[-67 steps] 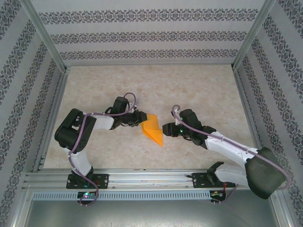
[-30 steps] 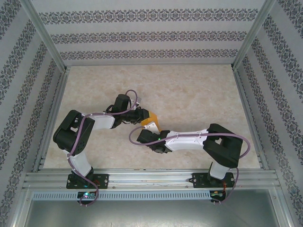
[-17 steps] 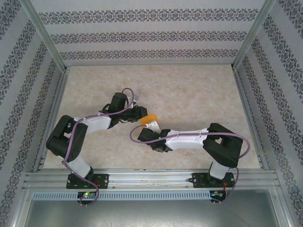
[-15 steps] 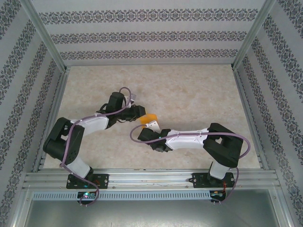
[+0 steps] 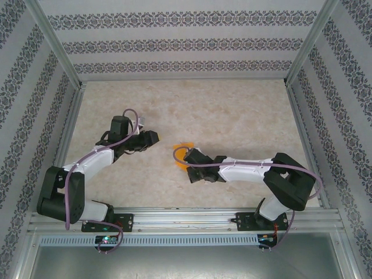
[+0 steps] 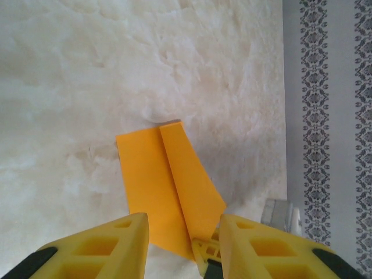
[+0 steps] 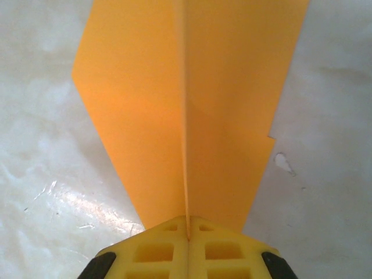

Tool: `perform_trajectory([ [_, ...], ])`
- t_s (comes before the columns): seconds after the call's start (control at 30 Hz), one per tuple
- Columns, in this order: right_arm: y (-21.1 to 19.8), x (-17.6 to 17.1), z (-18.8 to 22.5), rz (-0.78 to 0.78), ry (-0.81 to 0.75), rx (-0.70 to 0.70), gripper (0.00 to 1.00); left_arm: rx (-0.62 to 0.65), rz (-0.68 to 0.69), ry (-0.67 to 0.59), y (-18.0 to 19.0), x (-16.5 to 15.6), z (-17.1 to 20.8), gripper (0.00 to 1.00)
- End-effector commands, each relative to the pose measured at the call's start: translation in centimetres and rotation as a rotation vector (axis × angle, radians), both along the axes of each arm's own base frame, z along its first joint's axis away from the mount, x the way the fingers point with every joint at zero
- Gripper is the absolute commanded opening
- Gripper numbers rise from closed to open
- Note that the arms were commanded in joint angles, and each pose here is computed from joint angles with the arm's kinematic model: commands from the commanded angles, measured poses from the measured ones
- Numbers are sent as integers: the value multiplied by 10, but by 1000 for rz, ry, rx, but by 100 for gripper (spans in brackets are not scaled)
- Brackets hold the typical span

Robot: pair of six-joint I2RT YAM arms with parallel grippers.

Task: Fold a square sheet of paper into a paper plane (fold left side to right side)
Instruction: Fourth fold the wing at the center of the table.

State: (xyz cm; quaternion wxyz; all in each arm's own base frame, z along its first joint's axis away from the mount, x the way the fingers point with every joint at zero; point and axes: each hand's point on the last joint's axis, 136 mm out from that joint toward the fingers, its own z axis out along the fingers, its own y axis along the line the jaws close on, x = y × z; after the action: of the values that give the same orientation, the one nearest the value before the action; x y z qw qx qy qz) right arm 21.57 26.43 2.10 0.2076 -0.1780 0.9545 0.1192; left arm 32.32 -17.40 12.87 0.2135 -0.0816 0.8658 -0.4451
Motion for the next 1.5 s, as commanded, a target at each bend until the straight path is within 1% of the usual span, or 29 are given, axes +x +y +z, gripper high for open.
perform_trajectory([
  [0.0,14,-8,3,55,68,127,0,5,-51,37,0,-19,-11,37],
  [0.23,18,-10,6,60,126,255,0,-22,-92,63,-8,-31,-21,37],
  [0.47,16,-12,5,50,236,393,0,-34,-159,79,-36,-37,-29,38],
  [0.7,12,-13,8,45,313,491,0,-41,-208,87,-65,-37,-37,40],
  [0.9,8,-12,2,33,346,508,0,-35,-252,90,-92,-34,-44,42],
  [1.17,7,-10,-2,21,354,520,0,-9,-278,109,-112,-29,-58,43],
  [1.47,8,-10,-4,16,359,518,0,49,-285,141,-118,-27,-77,43],
])
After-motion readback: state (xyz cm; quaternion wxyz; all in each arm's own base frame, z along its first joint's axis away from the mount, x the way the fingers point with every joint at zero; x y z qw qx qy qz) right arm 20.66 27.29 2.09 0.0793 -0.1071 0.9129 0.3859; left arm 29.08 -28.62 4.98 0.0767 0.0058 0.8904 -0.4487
